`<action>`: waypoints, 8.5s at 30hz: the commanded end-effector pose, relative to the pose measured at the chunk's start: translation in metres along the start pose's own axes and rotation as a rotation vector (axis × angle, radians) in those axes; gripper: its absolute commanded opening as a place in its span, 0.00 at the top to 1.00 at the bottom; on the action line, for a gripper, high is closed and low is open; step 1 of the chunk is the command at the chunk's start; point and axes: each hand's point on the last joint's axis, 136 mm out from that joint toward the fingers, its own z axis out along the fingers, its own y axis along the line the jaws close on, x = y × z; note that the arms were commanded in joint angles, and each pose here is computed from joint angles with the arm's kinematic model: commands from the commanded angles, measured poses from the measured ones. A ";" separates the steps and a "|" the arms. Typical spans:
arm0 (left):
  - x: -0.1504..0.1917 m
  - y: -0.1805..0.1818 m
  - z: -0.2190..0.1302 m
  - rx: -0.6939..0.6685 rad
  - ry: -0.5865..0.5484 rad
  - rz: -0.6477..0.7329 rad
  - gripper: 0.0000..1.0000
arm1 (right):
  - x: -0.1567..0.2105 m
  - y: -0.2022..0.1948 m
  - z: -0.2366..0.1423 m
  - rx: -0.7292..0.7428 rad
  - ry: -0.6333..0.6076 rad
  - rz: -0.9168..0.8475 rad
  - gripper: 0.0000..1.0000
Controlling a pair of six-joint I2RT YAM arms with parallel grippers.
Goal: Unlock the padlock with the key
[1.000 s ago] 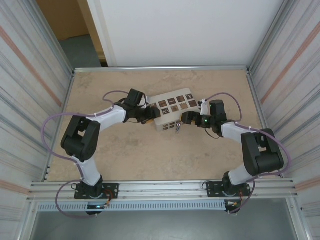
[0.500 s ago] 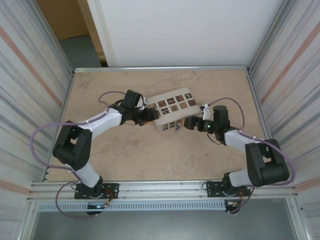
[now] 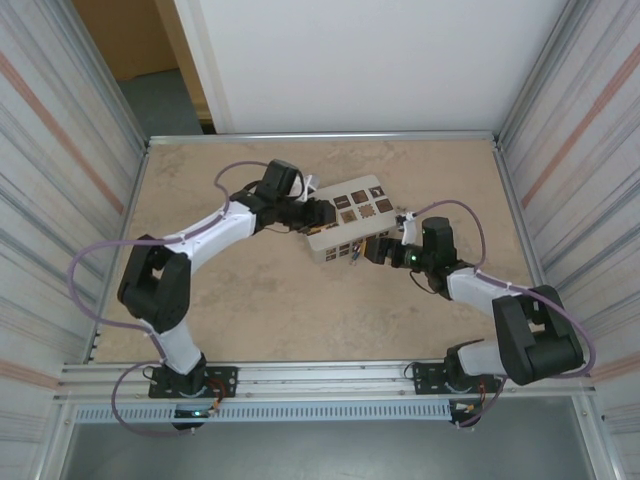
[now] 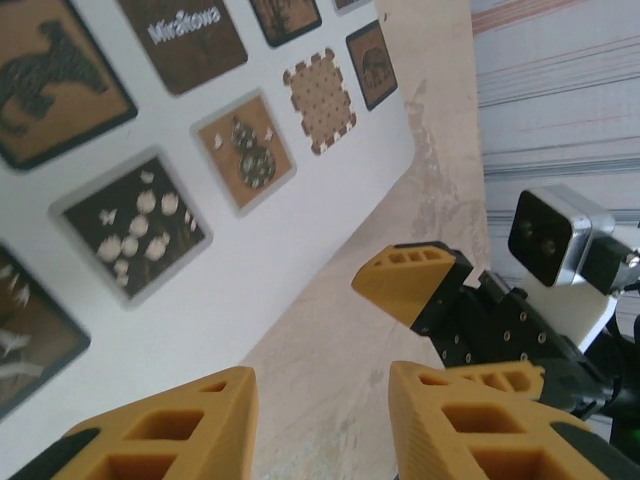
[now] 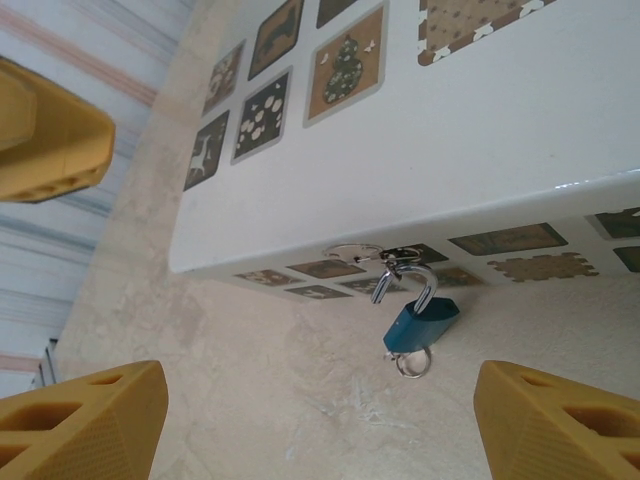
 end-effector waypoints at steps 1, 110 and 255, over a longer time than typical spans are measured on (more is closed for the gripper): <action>-0.001 0.005 0.009 -0.008 0.043 0.009 0.63 | -0.013 0.006 0.008 -0.010 -0.041 -0.004 0.21; 0.050 0.076 0.028 -0.197 0.136 -0.077 0.71 | 0.022 -0.007 0.039 -0.054 0.078 -0.060 0.96; 0.078 0.126 -0.185 -0.499 -0.629 0.024 0.04 | 0.134 0.012 -0.040 0.403 0.616 0.077 1.00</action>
